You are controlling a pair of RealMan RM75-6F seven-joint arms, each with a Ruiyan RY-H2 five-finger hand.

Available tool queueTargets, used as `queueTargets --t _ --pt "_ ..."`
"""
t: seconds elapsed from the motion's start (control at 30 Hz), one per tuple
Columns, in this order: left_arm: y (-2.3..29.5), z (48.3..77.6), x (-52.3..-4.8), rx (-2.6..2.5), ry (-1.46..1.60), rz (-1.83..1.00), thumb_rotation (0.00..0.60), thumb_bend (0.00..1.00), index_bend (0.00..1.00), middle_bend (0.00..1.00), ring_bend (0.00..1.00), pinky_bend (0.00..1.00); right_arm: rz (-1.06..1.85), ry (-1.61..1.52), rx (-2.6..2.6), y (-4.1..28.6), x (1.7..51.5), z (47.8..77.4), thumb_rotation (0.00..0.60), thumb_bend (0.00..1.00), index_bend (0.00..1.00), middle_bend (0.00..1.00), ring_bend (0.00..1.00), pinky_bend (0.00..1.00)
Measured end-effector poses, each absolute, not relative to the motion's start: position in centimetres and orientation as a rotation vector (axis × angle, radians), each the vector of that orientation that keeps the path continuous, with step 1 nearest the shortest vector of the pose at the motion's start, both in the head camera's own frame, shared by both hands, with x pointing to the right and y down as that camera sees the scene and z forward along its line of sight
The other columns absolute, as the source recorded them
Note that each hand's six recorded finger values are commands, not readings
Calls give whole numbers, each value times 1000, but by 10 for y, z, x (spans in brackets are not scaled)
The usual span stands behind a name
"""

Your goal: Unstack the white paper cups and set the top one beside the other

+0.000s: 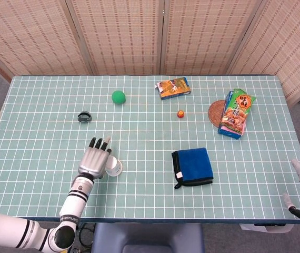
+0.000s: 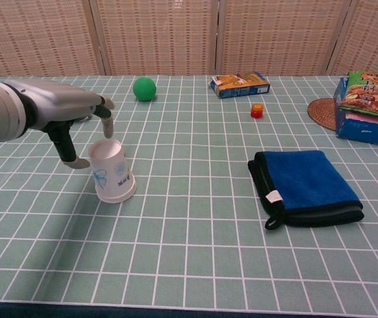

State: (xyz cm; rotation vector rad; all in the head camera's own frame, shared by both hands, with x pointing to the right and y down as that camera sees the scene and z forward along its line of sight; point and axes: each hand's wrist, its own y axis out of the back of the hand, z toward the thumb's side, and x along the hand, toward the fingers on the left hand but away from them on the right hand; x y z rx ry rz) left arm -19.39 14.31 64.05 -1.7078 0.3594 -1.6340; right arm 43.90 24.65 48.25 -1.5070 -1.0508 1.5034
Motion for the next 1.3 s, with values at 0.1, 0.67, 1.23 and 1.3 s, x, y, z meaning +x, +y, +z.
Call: queueTargets --t 0.1,0.67,1.23,1.3 --pt "142 642 -194 -1713 361 -1631 600 295 367 0 0 0 1506 -1050 -1507 246 439 483 600 310 7 0 0 0" --pt "140 643 -195 -1725 371 -1617 600 295 432 0 0 0 1515 -1048 -1503 246 440 484 600 310 8 0 0 0" --pt "140 632 -191 -1711 388 -1605 600 295 455 0 0 0 1509 -1049 -1504 245 440 484 600 310 7 0 0 0" --pt "140 629 -191 -1706 391 -1605 600 295 455 0 0 0 1507 -1050 -1506 245 440 483 600 310 7 0 0 0"
